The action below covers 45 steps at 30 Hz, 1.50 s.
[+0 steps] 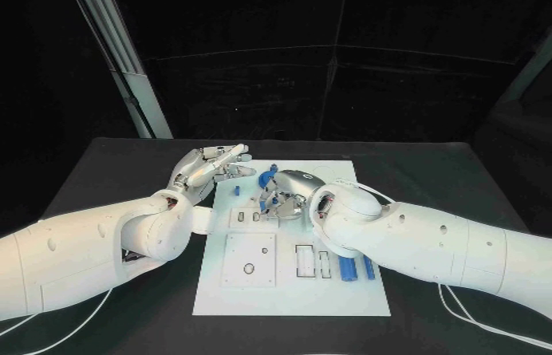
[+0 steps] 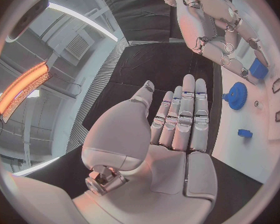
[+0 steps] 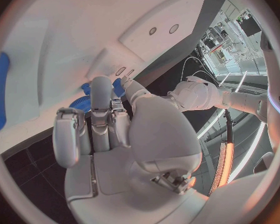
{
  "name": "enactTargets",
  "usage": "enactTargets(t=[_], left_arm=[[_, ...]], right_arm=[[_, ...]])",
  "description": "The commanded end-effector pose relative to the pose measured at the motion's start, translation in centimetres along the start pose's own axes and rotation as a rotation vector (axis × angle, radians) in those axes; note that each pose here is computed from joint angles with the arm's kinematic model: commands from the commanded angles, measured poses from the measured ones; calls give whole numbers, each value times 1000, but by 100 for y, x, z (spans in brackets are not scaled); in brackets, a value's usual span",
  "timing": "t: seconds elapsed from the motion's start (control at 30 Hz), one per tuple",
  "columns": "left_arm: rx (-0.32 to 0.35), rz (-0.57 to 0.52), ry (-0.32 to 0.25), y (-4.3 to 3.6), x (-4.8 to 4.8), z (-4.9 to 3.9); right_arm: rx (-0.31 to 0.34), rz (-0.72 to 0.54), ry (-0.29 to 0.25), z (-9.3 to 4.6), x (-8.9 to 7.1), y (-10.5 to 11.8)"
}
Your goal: Assemble the parts on the task board
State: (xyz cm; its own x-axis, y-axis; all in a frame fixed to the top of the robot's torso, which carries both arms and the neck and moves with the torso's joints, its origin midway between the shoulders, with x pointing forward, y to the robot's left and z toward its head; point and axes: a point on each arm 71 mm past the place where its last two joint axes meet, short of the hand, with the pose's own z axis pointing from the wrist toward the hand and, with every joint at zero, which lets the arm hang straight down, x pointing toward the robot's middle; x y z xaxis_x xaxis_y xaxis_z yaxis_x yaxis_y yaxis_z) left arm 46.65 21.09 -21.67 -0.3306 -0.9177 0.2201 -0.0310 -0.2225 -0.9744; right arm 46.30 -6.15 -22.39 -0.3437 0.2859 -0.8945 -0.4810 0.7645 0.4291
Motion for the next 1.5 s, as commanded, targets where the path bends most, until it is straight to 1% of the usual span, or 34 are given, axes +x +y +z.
enactTargets(t=[0.03, 0.73, 1.13, 1.5], left_arm=[[7, -6, 8, -13, 15, 9], [5, -8, 10, -12, 14, 11], [4, -8, 10, -11, 13, 12], [3, -10, 13, -10, 16, 14]], right_arm=[[-2, -44, 21, 6, 30, 5], [9, -94, 83, 23, 118, -3], [15, -109, 100, 19, 132, -5], [20, -115, 104, 17, 138, -5]])
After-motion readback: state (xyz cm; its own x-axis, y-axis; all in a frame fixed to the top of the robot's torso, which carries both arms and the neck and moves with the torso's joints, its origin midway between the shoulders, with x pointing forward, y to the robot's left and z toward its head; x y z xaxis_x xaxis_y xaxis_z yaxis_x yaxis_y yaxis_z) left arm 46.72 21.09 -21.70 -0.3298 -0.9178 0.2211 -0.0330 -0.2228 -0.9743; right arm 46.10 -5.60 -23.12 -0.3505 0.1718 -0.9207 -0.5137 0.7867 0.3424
